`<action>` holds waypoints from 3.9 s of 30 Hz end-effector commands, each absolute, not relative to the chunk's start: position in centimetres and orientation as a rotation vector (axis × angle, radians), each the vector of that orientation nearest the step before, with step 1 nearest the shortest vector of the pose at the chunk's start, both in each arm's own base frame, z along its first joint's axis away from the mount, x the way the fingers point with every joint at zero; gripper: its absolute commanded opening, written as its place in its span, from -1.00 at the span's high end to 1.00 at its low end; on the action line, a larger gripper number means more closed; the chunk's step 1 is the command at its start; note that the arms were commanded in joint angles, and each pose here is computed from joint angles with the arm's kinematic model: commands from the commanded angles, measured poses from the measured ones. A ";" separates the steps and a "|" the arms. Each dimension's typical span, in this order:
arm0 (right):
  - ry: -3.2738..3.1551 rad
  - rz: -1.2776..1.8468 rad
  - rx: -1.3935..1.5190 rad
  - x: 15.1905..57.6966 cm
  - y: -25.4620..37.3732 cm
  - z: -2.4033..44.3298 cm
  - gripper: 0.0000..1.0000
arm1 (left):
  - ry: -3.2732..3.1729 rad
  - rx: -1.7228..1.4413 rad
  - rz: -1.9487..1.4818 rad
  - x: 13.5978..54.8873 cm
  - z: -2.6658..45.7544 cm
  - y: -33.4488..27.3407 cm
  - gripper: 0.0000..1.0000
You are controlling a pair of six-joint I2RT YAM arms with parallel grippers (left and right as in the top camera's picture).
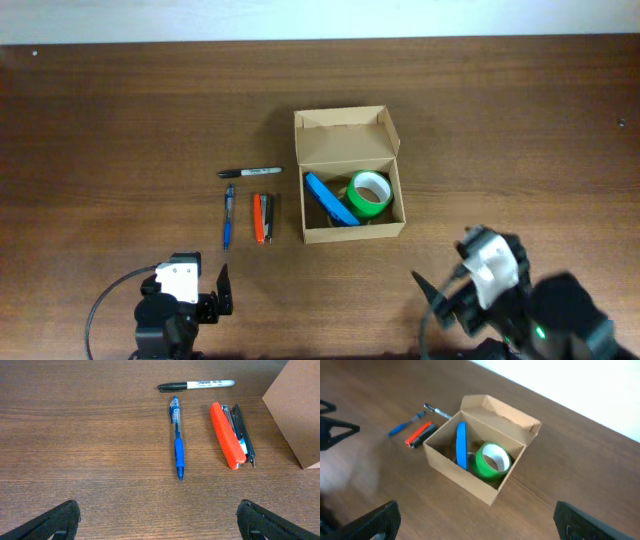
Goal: Pack container
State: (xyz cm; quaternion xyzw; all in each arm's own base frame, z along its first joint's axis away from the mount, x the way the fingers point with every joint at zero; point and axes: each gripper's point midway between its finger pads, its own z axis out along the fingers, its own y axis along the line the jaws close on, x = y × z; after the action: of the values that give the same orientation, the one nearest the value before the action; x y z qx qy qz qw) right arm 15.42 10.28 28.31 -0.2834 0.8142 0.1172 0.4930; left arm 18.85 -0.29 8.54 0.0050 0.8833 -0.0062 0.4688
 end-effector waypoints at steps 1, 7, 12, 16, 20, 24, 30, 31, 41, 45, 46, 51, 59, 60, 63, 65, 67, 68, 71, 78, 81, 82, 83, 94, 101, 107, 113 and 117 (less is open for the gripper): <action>1.953 0.314 -0.604 14.6 9.2 27.7 -0.98 | 2.165 0.040 -0.020 18.8 8.4 -0.6 -0.99; 1.907 0.329 -0.586 13.8 8.6 28.0 -0.98 | 2.166 0.040 -0.020 18.8 8.3 -0.6 -0.99; 1.909 0.328 -0.587 13.8 8.6 28.0 -0.98 | 2.166 0.040 -0.020 18.8 8.3 -0.6 -0.99; 1.909 0.328 -0.587 13.8 8.6 28.0 -0.98 | 2.165 0.040 -0.020 18.8 8.4 -0.6 -0.99; 1.909 0.328 -0.587 13.8 8.6 28.0 -0.98 | 2.166 0.040 -0.020 18.8 8.3 -0.6 -0.99; 1.909 0.328 -0.587 13.8 8.6 28.0 -0.98 | 2.166 0.040 -0.020 18.8 8.3 -0.6 -0.99; 1.909 0.328 -0.587 13.8 8.6 28.0 -0.98 | 2.250 0.034 -0.011 18.5 9.0 -0.4 -0.99; 1.909 0.328 -0.587 13.8 8.6 28.0 -0.98 | 2.263 0.043 -0.030 18.6 9.9 -0.7 -0.99; 1.909 0.328 -0.587 13.8 8.6 28.0 -0.98 | 2.292 0.169 -0.318 23.7 20.2 -4.9 -0.99; 1.909 0.328 -0.587 13.8 8.6 28.0 -0.98 | 2.381 0.195 -0.436 26.7 20.5 -6.4 -0.99; 1.909 0.328 -0.587 13.8 8.6 28.0 -0.99 | 2.405 0.194 -0.450 27.3 20.4 -6.5 -0.99; 1.909 0.328 -0.587 13.8 8.6 28.0 -0.98 | 2.563 0.164 -0.478 29.7 18.6 -6.5 -0.99; 1.909 0.328 -0.587 13.8 8.6 28.0 -0.98 | 2.834 0.210 -0.421 31.0 14.1 -7.7 -0.99; 1.909 0.328 -0.587 13.8 8.6 28.0 -0.98 | 2.866 0.224 -0.400 31.0 13.6 -8.0 -0.99; 1.909 0.328 -0.587 13.8 8.6 28.0 -0.99 | 2.948 0.165 -0.308 31.2 11.8 -8.4 -0.99; 1.909 0.328 -0.587 13.8 8.6 28.0 -0.98 | 2.991 0.091 -0.243 31.3 10.7 -8.5 -0.99; 1.909 0.328 -0.587 13.8 8.6 28.0 -0.98 | 3.029 0.049 -0.214 31.3 9.6 -8.8 -0.99; 1.909 0.328 -0.587 13.8 8.6 28.0 -0.98 | 3.045 0.041 -0.201 31.3 9.1 -8.9 -0.99; 1.909 0.328 -0.587 13.8 8.6 28.0 -0.98 | 3.084 -0.010 -0.142 31.4 7.9 -9.1 -0.99; 1.909 0.328 -0.587 13.8 8.6 28.0 -0.98 | 3.161 -0.107 -0.047 31.3 5.6 -9.5 -0.99; 1.909 0.328 -0.587 13.8 8.6 28.0 -0.98 | 3.180 -0.080 -0.039 31.5 4.8 -10.2 -0.99; 1.909 0.328 -0.587 13.8 8.6 28.0 -0.99 | 3.182 -0.072 -0.033 31.7 4.7 -10.4 -0.99; 1.909 0.328 -0.587 13.8 8.6 28.0 -0.98 | 3.183 -0.063 -0.031 31.9 4.5 -10.6 -0.99; 1.909 0.328 -0.587 13.8 8.6 28.0 -0.98 | 3.243 -0.074 0.007 33.0 1.8 -11.0 -0.99; 1.909 0.328 -0.587 13.8 8.6 28.0 -0.98 | 3.273 -0.100 0.026 32.6 0.7 -10.9 -0.85; 1.909 0.328 -0.587 13.8 8.6 28.0 -0.98 | 3.276 -0.100 0.028 32.6 0.6 -10.9 0.00; 1.909 0.328 -0.587 13.8 8.6 28.0 -0.98 | 3.267 -0.111 0.026 32.8 0.6 -10.9 0.21; 1.909 0.328 -0.587 13.8 8.6 28.0 -0.98 | 3.252 -0.143 0.024 33.2 0.5 -11.0 0.56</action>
State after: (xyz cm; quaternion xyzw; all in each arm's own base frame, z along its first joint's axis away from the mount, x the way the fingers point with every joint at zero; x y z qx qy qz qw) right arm 13.70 8.84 27.93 -0.2533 0.7989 0.1414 0.5269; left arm 32.37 -10.91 0.63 -0.0318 0.9973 0.0047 -0.0666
